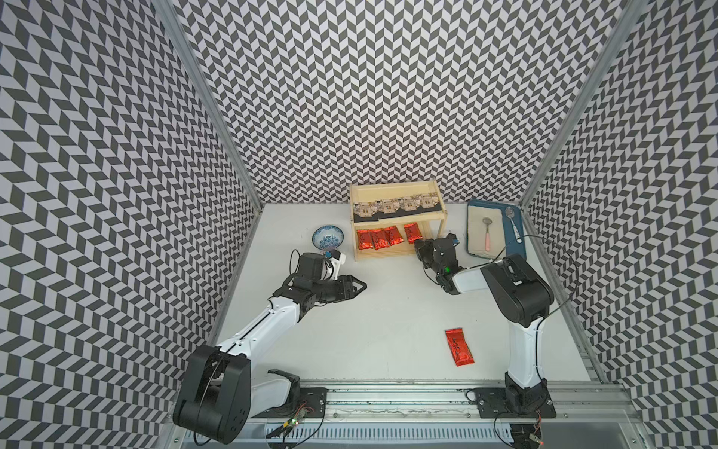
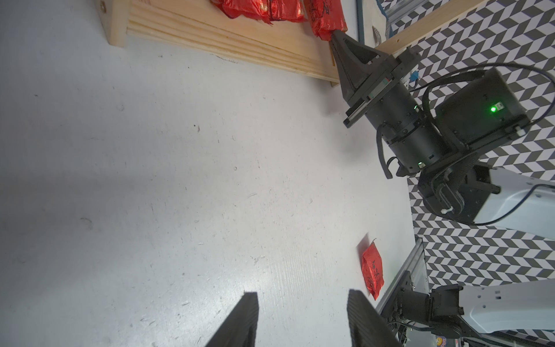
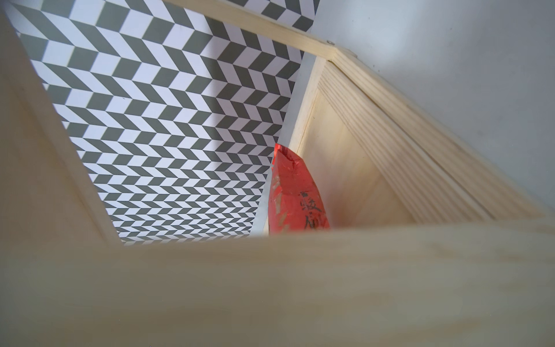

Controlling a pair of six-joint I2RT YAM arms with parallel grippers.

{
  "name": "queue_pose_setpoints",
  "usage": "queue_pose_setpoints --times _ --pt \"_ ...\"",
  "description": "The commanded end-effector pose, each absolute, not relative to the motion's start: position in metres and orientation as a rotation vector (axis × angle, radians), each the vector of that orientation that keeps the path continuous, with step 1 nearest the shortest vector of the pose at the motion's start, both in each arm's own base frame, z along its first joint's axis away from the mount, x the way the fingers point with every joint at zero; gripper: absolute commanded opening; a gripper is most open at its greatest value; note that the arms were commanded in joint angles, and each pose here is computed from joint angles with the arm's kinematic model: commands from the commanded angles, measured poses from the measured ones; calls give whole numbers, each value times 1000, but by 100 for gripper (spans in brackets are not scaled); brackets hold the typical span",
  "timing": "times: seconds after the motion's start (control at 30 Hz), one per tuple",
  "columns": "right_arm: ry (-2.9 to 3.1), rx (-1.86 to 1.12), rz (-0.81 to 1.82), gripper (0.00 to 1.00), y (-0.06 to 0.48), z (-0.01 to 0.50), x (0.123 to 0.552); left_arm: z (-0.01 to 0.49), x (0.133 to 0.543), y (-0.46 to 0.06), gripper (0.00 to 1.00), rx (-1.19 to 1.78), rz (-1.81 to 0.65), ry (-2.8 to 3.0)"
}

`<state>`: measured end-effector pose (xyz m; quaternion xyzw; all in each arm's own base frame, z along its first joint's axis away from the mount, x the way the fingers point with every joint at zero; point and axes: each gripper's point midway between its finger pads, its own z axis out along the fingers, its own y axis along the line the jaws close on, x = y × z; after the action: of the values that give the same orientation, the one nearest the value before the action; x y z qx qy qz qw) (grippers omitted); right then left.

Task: Place the tea bags on the shelf by color
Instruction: Place the tea bag on the shelf.

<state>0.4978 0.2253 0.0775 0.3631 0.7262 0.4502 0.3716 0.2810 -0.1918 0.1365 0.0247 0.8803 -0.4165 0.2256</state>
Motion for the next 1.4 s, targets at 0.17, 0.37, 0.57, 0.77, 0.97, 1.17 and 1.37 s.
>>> queue_pose_setpoints --times 0.17,0.37,0.57,0.77,0.97,1.17,1.37 --pt "1859 886 1201 0 237 80 500 143 278 -192 53 95 -1167 2405" --pt "1922 882 1264 3 252 67 501 143 278 -192 53 97 -1167 2404" --pt "1963 875 1310 4 260 59 497 144 278 -192 53 97 -1167 2400" --pt "1967 859 1322 5 260 62 497 143 278 -192 53 96 -1168 2399" --pt "1958 824 1359 6 264 70 498 141 277 -192 53 87 -1171 2403" --pt "1949 789 1413 13 270 74 499 141 277 -192 53 85 -1172 2402" --pt "1942 762 1423 19 271 79 499 139 277 -191 53 78 -1170 2405"
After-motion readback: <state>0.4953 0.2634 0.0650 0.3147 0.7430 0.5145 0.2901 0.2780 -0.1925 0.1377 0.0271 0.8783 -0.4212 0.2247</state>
